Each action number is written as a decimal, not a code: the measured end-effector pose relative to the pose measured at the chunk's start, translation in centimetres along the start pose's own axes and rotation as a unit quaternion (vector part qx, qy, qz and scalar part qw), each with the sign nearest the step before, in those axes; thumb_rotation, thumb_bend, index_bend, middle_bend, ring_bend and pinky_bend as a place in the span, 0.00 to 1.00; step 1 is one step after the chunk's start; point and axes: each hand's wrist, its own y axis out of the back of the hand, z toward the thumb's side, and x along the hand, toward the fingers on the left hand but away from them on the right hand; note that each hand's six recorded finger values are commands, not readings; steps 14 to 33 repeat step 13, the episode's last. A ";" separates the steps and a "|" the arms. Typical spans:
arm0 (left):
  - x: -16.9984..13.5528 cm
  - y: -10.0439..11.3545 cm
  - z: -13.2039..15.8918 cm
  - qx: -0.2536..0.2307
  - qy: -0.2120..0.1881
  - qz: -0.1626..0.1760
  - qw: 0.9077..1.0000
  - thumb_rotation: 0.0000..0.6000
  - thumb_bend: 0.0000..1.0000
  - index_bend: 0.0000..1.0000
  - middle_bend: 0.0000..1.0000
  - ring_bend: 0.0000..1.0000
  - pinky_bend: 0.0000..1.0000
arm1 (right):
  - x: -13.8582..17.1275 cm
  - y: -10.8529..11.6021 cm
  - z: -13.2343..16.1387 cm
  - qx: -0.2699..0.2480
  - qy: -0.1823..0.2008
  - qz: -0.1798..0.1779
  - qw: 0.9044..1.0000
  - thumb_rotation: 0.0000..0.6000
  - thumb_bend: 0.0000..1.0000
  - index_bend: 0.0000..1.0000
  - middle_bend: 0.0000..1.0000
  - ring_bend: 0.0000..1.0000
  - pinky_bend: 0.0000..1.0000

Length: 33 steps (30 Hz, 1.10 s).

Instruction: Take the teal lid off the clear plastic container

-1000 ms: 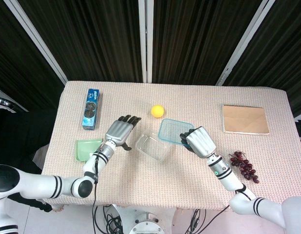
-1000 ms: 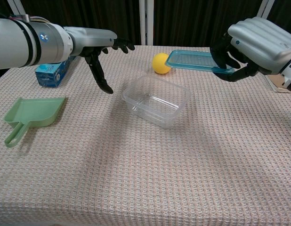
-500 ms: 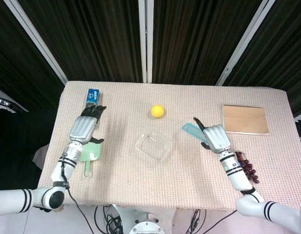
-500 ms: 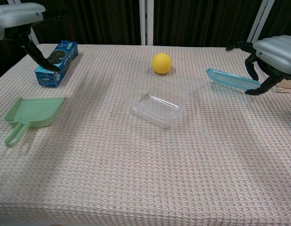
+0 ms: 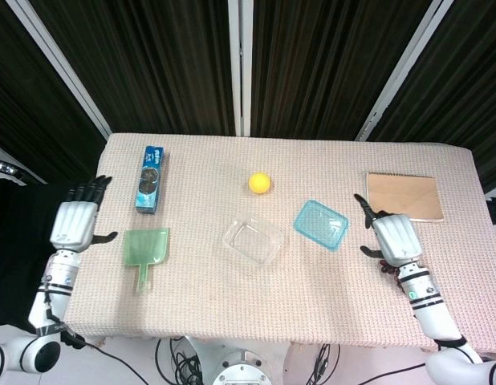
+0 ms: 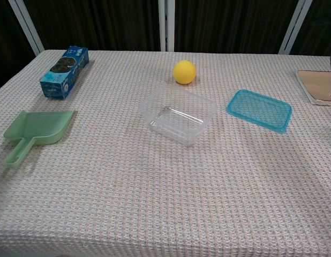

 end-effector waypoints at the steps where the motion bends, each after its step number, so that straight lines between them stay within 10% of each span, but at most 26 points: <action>1: -0.8 0.2 -1.1 0.004 0.008 0.007 1.000 1.00 0.00 0.04 0.07 0.00 0.05 | 0.6 0.6 -0.4 -0.008 -0.002 -0.012 1.000 1.00 0.12 0.04 0.20 0.05 0.12; 6: -4.4 0.1 -5.0 0.008 0.026 0.010 1.000 1.00 0.00 0.05 0.07 0.00 0.02 | 5.0 3.7 -3.7 -0.032 -0.030 -0.059 0.997 1.00 0.13 0.00 0.02 0.00 0.00; 13: -9.8 0.5 -8.6 0.008 0.073 0.035 0.997 1.00 0.00 0.05 0.07 0.00 0.02 | 9.8 4.6 -6.0 -0.031 -0.065 -0.060 0.996 1.00 0.13 0.00 0.02 0.00 0.00; 33: -9.8 0.5 -8.6 0.008 0.073 0.035 0.997 1.00 0.00 0.05 0.07 0.00 0.02 | 9.8 4.6 -6.0 -0.031 -0.065 -0.060 0.996 1.00 0.13 0.00 0.02 0.00 0.00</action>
